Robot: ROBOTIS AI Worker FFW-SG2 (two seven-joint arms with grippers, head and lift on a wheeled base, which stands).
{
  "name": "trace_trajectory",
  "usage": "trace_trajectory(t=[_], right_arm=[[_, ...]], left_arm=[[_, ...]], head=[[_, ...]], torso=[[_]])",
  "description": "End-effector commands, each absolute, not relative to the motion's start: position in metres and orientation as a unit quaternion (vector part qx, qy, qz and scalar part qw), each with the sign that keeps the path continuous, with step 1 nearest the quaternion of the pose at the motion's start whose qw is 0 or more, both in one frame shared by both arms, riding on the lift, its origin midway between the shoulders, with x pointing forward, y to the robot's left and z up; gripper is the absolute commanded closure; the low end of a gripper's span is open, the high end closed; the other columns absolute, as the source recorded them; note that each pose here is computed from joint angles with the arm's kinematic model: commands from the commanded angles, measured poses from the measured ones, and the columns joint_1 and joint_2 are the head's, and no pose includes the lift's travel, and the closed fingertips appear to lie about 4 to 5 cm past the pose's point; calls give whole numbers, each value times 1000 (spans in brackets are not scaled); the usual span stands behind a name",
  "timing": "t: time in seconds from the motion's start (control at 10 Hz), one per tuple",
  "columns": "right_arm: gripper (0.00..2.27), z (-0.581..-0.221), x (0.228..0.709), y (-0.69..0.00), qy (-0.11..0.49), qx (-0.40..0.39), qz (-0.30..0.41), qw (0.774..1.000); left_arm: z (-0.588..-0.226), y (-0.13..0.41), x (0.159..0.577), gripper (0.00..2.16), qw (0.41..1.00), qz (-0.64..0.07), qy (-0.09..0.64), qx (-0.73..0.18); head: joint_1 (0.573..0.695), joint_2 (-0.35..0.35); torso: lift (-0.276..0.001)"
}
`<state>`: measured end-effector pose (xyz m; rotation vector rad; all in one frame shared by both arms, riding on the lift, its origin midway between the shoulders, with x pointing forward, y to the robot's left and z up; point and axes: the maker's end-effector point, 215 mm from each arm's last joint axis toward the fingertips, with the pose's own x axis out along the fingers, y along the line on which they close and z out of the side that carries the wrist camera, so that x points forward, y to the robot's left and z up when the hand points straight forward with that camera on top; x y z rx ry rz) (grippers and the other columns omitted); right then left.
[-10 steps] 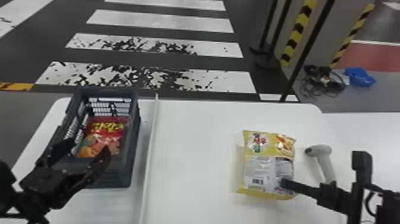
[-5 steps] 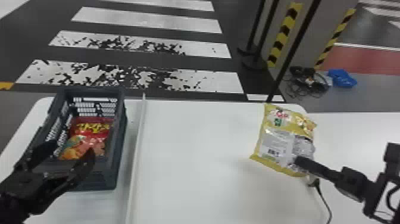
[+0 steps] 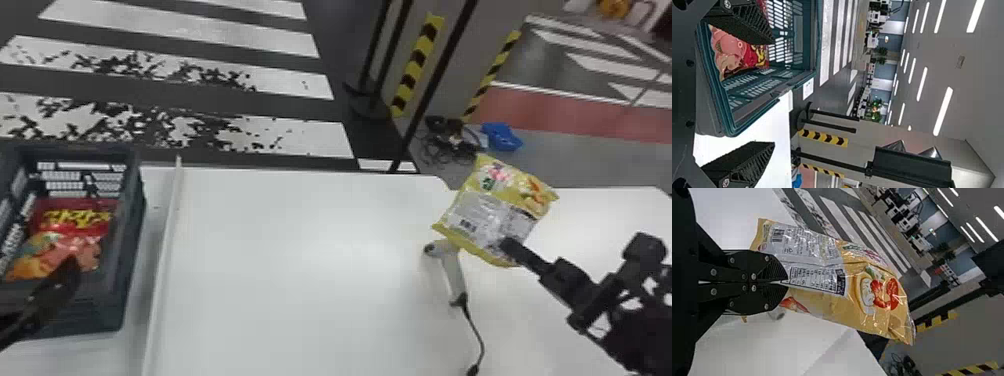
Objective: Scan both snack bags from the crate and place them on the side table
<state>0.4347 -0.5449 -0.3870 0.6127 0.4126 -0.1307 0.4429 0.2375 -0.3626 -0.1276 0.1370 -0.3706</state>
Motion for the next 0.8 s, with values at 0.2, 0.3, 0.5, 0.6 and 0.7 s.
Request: trace_trajectory(t=[0.2, 0.3, 0.5, 0.6, 0.7], right_arm=[[2256, -407, 436, -612, 152, 272, -156, 937], [2256, -409, 438, -629, 134, 261, -178, 939], [2256, -419, 439, -669, 105, 249, -227, 936], [2256, -430, 433, -689, 103, 243, -254, 930], [2256, -438, 427, -706, 102, 233, -274, 928]], left_arm=[[-361, 237, 444, 83, 978, -185, 67, -63], [-361, 237, 444, 83, 978, -185, 67, -63], [-361, 236, 444, 83, 978, -186, 67, -63], [-361, 236, 445, 83, 978, -186, 66, -63], [-361, 236, 445, 83, 978, -186, 66, -63]], head=[[695, -350], [695, -350], [695, -350], [695, -350], [695, -350]], torso=[[-95], [-95], [-95], [-95], [-95]])
